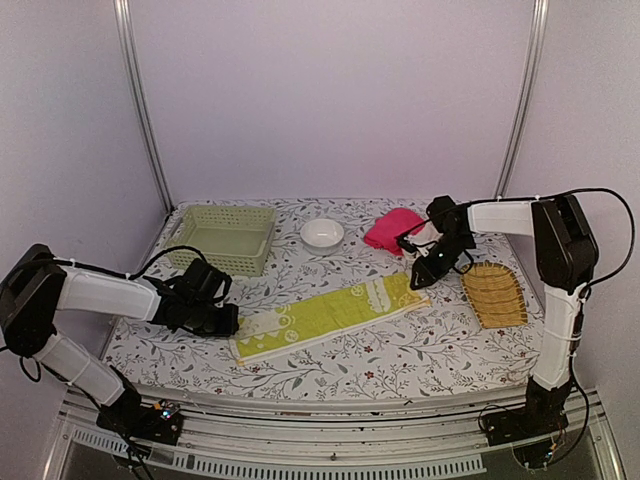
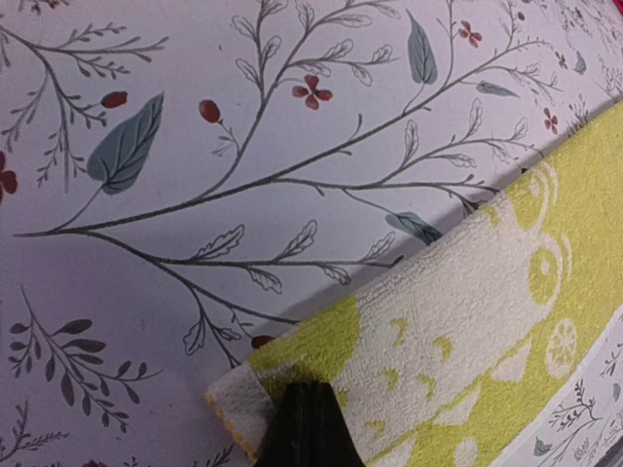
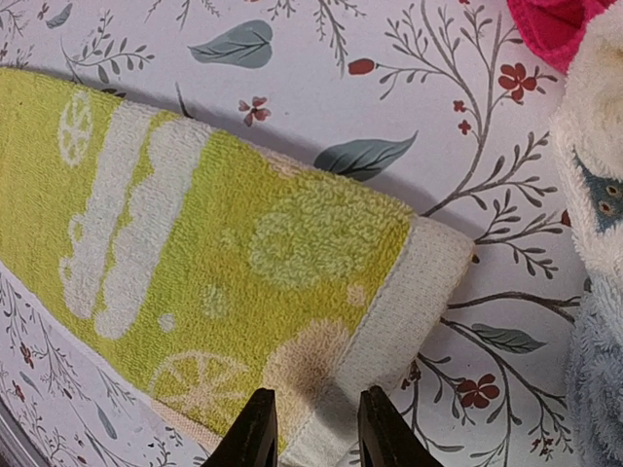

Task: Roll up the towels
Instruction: Adjust the towel at the center of the board, then pick up the towel from the center of the board, then fold the towel at the center of the board.

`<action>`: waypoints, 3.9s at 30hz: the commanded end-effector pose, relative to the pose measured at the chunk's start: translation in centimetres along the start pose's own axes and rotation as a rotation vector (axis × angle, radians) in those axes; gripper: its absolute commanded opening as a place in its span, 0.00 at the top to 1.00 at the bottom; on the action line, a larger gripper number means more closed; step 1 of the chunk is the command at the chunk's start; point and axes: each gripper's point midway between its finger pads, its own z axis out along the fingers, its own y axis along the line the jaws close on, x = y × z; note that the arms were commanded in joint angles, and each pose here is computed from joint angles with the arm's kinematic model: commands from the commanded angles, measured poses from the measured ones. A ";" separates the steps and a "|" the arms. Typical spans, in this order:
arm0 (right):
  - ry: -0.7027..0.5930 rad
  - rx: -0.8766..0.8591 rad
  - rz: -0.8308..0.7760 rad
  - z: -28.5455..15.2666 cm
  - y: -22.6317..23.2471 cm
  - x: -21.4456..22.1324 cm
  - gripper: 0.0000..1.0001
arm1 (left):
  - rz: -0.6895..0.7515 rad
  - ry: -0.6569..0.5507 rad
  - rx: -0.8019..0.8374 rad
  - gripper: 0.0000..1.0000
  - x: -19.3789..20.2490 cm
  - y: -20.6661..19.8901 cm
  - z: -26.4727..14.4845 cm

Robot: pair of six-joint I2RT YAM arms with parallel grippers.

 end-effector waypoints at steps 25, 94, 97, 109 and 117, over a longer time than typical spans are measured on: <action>0.170 0.065 0.014 5.3 -1.0 5.2 0.56 | 0.012 0.084 -0.069 1.00 2.3 2.0 0.8; -0.164 -0.580 -0.126 -5.9 18.1 -8.0 0.98 | 0.106 0.021 0.044 0.82 0.0 -1.7 -0.7; -0.153 -0.598 -0.131 -5.0 19.9 -8.6 0.98 | 0.107 0.020 0.042 0.82 0.0 -1.7 -0.6; -0.078 -0.668 -0.103 -0.2 27.1 -10.8 0.98 | 0.105 0.029 0.055 0.82 0.6 -1.9 -0.3; -0.032 -0.691 -0.073 1.9 30.0 -11.3 0.98 | 0.094 0.039 0.067 0.83 1.7 -2.1 0.1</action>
